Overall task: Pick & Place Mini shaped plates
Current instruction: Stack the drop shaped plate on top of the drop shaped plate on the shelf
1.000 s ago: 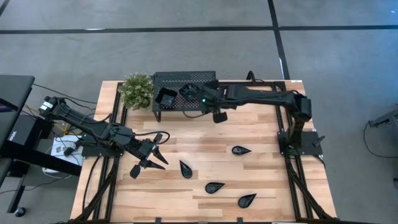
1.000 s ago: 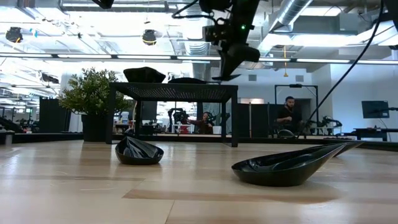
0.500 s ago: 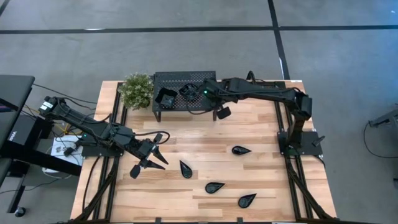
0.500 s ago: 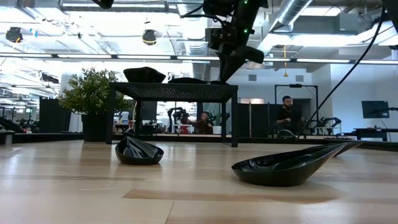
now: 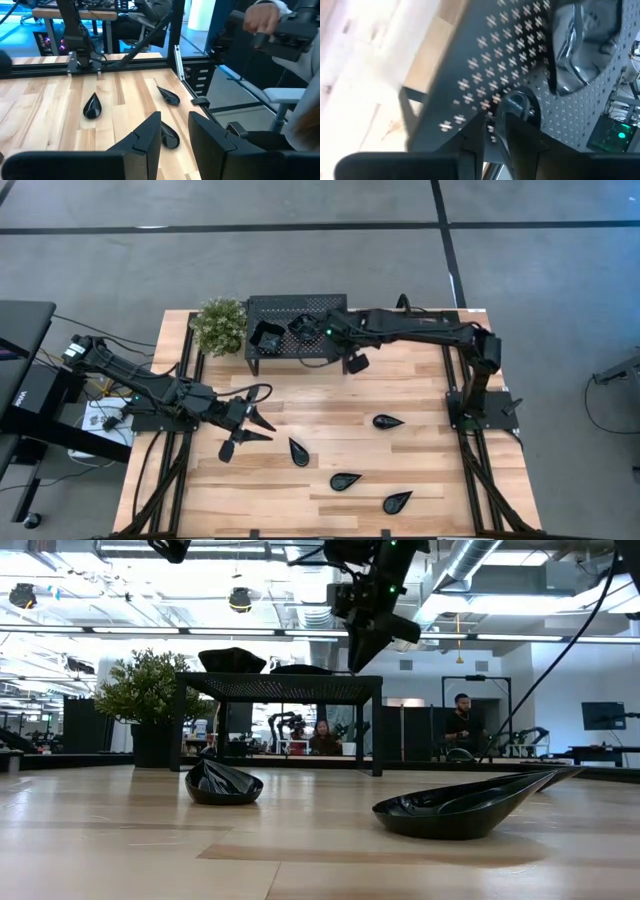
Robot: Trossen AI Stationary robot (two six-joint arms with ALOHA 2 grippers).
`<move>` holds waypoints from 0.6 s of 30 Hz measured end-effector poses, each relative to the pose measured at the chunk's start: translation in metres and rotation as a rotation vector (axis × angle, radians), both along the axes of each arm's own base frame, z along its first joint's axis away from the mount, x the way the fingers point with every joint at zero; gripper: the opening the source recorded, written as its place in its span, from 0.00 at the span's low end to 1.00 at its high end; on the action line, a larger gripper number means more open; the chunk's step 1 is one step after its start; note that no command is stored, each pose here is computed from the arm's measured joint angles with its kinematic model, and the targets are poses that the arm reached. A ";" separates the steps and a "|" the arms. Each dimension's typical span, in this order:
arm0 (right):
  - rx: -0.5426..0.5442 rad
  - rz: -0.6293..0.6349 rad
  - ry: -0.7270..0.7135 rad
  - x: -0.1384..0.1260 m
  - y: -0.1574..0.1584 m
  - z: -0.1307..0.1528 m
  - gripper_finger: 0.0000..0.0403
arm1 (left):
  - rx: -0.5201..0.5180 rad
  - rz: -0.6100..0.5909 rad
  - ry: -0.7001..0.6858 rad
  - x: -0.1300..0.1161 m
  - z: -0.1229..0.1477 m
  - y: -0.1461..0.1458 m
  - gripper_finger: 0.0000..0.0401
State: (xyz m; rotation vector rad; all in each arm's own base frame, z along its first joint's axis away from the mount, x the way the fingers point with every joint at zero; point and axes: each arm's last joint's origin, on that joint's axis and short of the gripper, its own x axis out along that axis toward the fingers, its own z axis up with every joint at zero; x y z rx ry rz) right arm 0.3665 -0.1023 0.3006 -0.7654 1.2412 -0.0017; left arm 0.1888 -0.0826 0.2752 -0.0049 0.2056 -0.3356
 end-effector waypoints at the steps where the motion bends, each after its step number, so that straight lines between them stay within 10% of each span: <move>1: -0.004 -0.001 0.004 0.001 0.006 0.001 0.17 | 0.000 0.001 0.000 0.000 0.000 0.000 0.25; 8: 0.106 -0.142 -0.041 0.001 0.068 0.018 0.16 | 0.000 0.001 0.000 0.000 0.000 0.000 0.25; 18: 0.358 -0.568 0.261 -0.043 0.142 0.003 0.16 | 0.003 0.001 0.008 0.000 -0.001 0.000 0.25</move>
